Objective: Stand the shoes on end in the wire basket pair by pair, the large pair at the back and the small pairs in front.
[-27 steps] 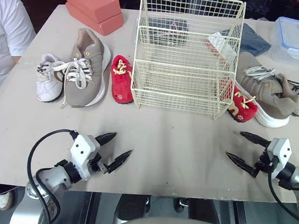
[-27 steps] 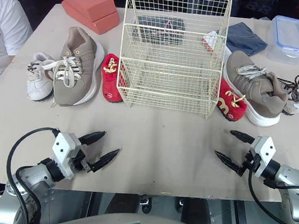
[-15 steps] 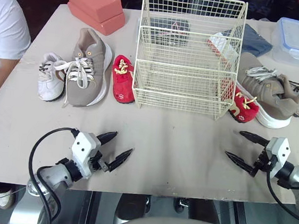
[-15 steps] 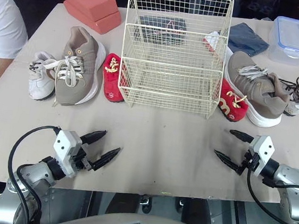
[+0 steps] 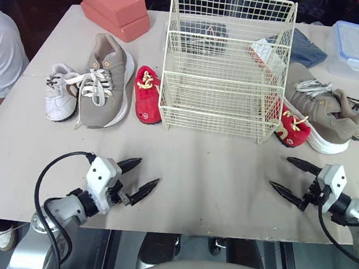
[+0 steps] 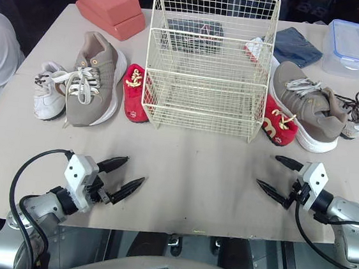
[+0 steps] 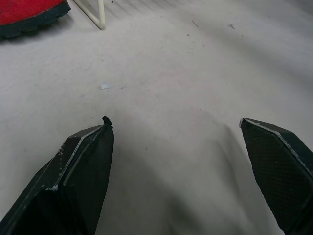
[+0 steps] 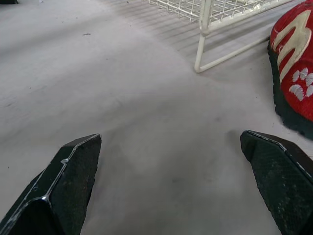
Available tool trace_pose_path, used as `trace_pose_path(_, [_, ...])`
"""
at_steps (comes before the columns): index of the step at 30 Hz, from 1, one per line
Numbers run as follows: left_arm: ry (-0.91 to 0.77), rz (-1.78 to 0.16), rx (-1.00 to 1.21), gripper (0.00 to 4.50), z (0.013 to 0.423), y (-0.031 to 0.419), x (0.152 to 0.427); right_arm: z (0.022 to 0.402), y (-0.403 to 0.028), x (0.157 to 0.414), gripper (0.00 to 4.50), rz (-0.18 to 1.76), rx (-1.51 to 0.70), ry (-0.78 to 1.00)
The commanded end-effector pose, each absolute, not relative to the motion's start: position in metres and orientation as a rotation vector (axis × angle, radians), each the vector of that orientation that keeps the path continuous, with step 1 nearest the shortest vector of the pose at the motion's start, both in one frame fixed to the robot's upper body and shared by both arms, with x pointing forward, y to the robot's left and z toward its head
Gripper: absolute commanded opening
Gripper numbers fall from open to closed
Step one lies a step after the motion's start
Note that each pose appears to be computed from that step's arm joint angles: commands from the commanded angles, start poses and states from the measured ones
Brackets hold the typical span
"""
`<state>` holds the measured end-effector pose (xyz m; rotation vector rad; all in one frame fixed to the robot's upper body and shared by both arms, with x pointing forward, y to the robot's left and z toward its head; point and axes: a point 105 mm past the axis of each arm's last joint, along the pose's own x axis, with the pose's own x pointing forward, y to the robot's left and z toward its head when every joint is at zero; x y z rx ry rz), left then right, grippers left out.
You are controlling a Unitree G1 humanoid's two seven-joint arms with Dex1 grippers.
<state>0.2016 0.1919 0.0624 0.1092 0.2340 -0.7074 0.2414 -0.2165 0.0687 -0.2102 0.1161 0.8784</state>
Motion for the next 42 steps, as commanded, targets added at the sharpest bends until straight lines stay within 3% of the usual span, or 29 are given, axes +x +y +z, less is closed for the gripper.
trace_pose_path(1, [0.135,-0.821,0.101,4.47,0.087,0.179,0.197,0.096,-0.235,0.238,4.5,0.82,-0.211,0.032])
trace_pose_path(11, [0.009,-1.113,0.066,4.47,0.153,0.146,0.192,0.15,-0.298,0.248,4.5,0.538,-0.173,-0.067])
trace_pose_path(16, [-0.042,-1.155,0.161,4.47,0.187,0.138,0.204,0.165,-0.314,0.273,4.5,0.36,-0.151,-0.095])
trace_pose_path(30, [-0.093,-1.266,0.202,4.47,0.244,0.12,0.204,0.166,-0.311,0.308,4.5,0.292,0.036,-0.027])
trace_pose_path(34, [-0.104,-1.298,0.207,4.5,0.25,0.114,0.201,0.162,-0.31,0.309,3.45,0.298,0.033,-0.006])
trace_pose_path(42, [-0.1,-1.336,0.222,4.5,0.252,0.11,0.201,0.167,-0.311,0.307,0.05,0.28,0.022,-0.036])
